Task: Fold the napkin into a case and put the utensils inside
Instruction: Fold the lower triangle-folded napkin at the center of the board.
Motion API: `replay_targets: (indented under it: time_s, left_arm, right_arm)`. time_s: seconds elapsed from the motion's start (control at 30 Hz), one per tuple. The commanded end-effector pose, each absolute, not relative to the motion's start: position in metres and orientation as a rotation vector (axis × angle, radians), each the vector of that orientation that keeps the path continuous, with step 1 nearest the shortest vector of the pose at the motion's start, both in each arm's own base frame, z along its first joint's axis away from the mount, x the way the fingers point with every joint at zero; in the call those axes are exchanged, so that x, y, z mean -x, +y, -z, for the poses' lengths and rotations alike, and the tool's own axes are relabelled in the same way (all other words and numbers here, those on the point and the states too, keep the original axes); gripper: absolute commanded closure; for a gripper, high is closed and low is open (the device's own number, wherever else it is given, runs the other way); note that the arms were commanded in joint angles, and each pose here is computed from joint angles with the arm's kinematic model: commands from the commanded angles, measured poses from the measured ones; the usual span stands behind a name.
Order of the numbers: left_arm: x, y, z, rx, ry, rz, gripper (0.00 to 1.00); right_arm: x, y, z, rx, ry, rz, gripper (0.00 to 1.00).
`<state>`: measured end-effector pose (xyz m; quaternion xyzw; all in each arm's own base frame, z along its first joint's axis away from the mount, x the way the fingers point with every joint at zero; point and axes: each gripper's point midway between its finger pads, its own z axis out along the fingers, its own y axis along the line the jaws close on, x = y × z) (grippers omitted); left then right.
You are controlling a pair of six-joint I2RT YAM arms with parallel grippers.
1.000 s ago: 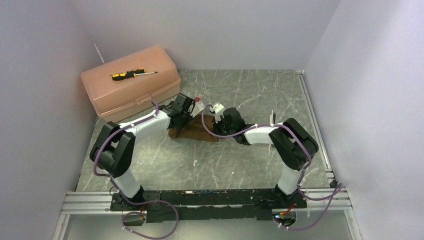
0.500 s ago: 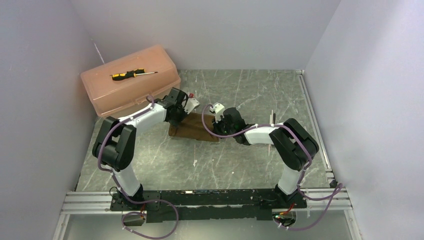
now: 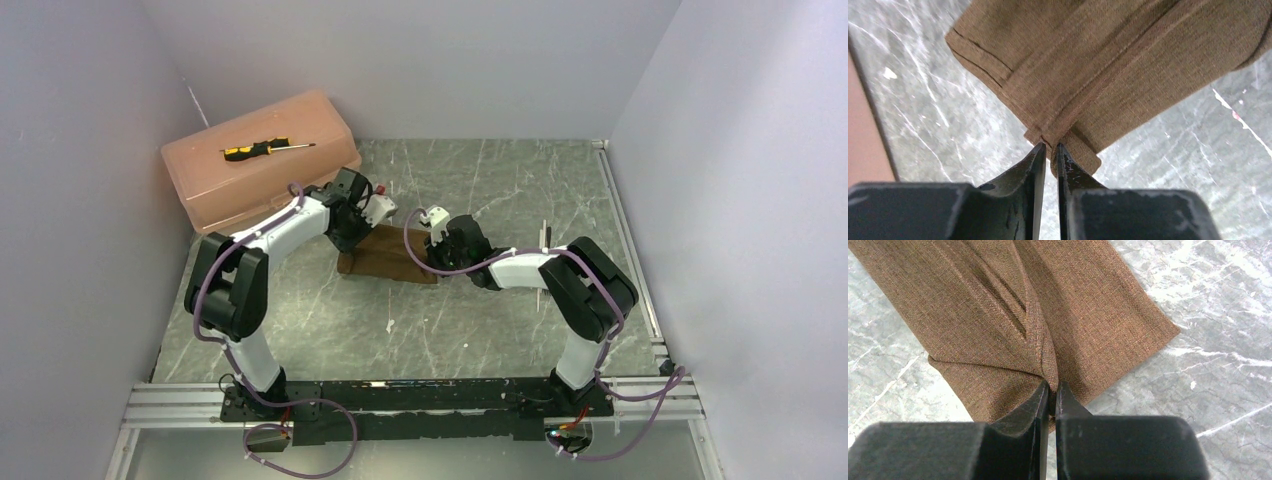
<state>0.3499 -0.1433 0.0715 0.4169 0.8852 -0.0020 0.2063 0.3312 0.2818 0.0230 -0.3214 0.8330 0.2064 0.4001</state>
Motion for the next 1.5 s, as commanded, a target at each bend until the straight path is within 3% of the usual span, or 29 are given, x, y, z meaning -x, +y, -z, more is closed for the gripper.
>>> replay_targets:
  time_s: [0.0, 0.3, 0.4, 0.5, 0.7, 1.0, 1.1, 1.27, 1.47]
  left_arm:
    - [-0.337, -0.144, -0.087, -1.113, 2.515, 0.104, 0.79]
    - [-0.324, -0.141, -0.067, -1.031, 2.599, 0.149, 0.74]
    - [-0.331, -0.141, -0.072, -1.007, 2.570, 0.130, 0.80]
    - [-0.340, -0.140, -0.082, -1.019, 2.532, 0.101, 0.96]
    - [-0.370, -0.141, -0.106, -1.164, 2.348, -0.029, 0.97]
    - [-0.402, -0.151, -0.084, -1.458, 2.095, -0.311, 0.97]
    - [-0.413, -0.149, -0.081, -1.471, 2.060, -0.367, 0.91]
    - [-0.421, -0.146, -0.085, -1.442, 2.038, -0.423, 0.65]
    - [-0.431, -0.137, -0.087, -1.386, 2.024, -0.509, 0.64]
  right_arm:
    - [-0.333, 0.270, -0.026, 0.784, 2.132, -0.479, 1.00]
    - [-0.332, 0.269, -0.026, 0.777, 2.135, -0.481, 1.00]
    - [-0.332, 0.269, -0.026, 0.777, 2.136, -0.478, 1.00]
    - [-0.333, 0.268, -0.026, 0.778, 2.137, -0.476, 1.00]
    - [-0.332, 0.271, -0.025, 0.783, 2.142, -0.493, 1.00]
    - [-0.331, 0.274, -0.028, 0.789, 2.140, -0.511, 1.00]
    - [-0.329, 0.274, -0.028, 0.791, 2.141, -0.517, 1.00]
    - [-0.327, 0.273, -0.026, 0.794, 2.144, -0.522, 1.00]
    - [-0.328, 0.274, -0.027, 0.795, 2.147, -0.521, 1.00]
